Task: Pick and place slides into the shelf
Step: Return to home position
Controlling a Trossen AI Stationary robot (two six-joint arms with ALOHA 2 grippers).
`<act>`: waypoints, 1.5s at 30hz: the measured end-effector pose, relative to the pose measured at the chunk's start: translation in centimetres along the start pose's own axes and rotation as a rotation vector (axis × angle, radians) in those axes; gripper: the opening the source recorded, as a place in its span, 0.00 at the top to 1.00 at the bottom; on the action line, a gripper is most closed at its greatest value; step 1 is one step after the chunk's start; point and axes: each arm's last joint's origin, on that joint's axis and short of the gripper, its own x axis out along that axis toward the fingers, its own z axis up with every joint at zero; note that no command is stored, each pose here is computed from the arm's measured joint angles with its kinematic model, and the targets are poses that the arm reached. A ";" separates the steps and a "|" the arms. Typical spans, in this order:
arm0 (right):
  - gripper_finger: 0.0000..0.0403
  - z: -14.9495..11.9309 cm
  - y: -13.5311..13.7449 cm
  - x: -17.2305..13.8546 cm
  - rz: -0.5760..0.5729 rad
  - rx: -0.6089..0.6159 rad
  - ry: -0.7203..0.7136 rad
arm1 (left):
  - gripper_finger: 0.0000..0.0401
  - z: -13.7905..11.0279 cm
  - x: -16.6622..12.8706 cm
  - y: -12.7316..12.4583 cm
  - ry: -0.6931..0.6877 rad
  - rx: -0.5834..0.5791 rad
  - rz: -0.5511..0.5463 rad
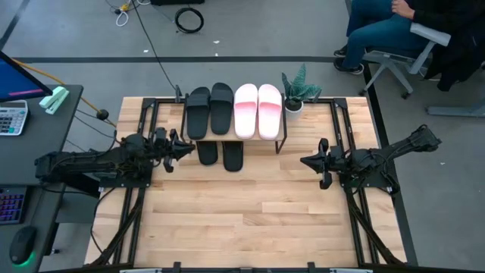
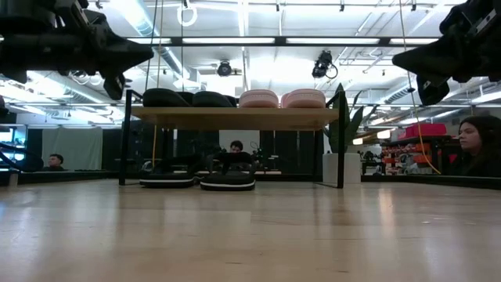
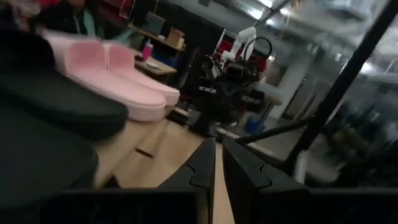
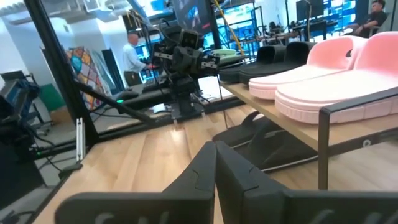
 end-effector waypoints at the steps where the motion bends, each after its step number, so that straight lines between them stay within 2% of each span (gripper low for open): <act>1: 0.97 0.0 0.0 0.0 0.000 -0.003 0.001 | 0.91 0.0 0.0 0.0 0.003 -0.057 -0.004; 5: 0.97 -0.1 0.0 0.0 -0.002 -0.010 0.009 | 0.92 -0.1 0.0 -0.1 0.009 -0.336 -0.010; 8: 0.97 -0.1 0.0 0.0 -0.002 -0.019 0.009 | 0.94 -0.1 0.0 -0.1 0.013 -0.423 -0.008; 30: 0.97 -0.1 0.0 0.0 -0.002 -0.013 0.014 | 0.93 0.1 -0.2 -0.2 0.001 -0.441 -0.017; 34: 0.97 -0.1 0.0 0.0 -0.002 -0.013 0.014 | 0.94 0.4 -0.5 -0.3 -0.020 -0.414 -0.040; 35: 0.97 -0.1 0.0 0.0 -0.002 -0.013 0.014 | 0.94 0.5 -0.6 -0.4 -0.031 -0.339 -0.046; 37: 0.97 -0.1 0.0 0.0 -0.002 -0.013 0.014 | 0.95 0.6 -0.9 -0.5 -0.077 -0.100 -0.062; 38: 0.97 -0.1 0.0 0.0 -0.002 -0.013 0.014 | 0.95 0.4 -1.1 -0.4 -0.096 -0.030 -0.071; 41: 0.97 -0.1 0.0 0.0 -0.002 -0.013 0.014 | 0.95 -0.4 -1.5 -0.3 -0.076 -0.037 -0.112; 45: 0.97 -0.2 0.0 0.0 -0.002 -0.014 0.015 | 0.93 -1.2 -1.7 0.1 0.005 -0.046 -0.078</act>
